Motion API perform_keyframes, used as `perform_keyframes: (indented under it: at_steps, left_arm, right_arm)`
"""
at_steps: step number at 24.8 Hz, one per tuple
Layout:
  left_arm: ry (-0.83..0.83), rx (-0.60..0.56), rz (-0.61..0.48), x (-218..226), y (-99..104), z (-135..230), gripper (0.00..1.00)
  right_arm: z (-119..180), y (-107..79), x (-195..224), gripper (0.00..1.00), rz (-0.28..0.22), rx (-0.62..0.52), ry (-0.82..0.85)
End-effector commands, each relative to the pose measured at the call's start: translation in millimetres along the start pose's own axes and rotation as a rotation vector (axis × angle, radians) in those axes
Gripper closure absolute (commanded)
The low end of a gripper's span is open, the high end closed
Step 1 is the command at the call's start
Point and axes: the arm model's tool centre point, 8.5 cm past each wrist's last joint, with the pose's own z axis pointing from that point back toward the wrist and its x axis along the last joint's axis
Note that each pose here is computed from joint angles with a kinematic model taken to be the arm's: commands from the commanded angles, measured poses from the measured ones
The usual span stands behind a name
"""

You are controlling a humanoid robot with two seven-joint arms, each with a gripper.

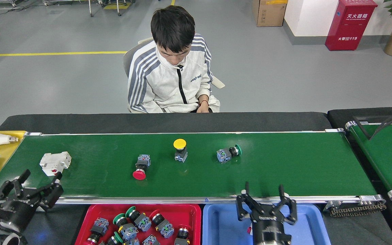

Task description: Pick switch part from conveyor to tray

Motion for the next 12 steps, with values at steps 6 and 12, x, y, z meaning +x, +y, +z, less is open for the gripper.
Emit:
perform_keyframes:
  at_steps: [6,12]
  left_arm:
    - [0.106,-0.088,0.005,-28.2,5.5,-26.9,0.0]
    - [0.206,-0.146,-0.005,-33.8,10.6,-46.6,0.24]
  right_arm:
    - [-47.4,-13.2,75.2,0.0,0.014,0.126,-0.296]
    - [-78.9,-18.4,81.4,0.0,0.045,0.17,-0.33]
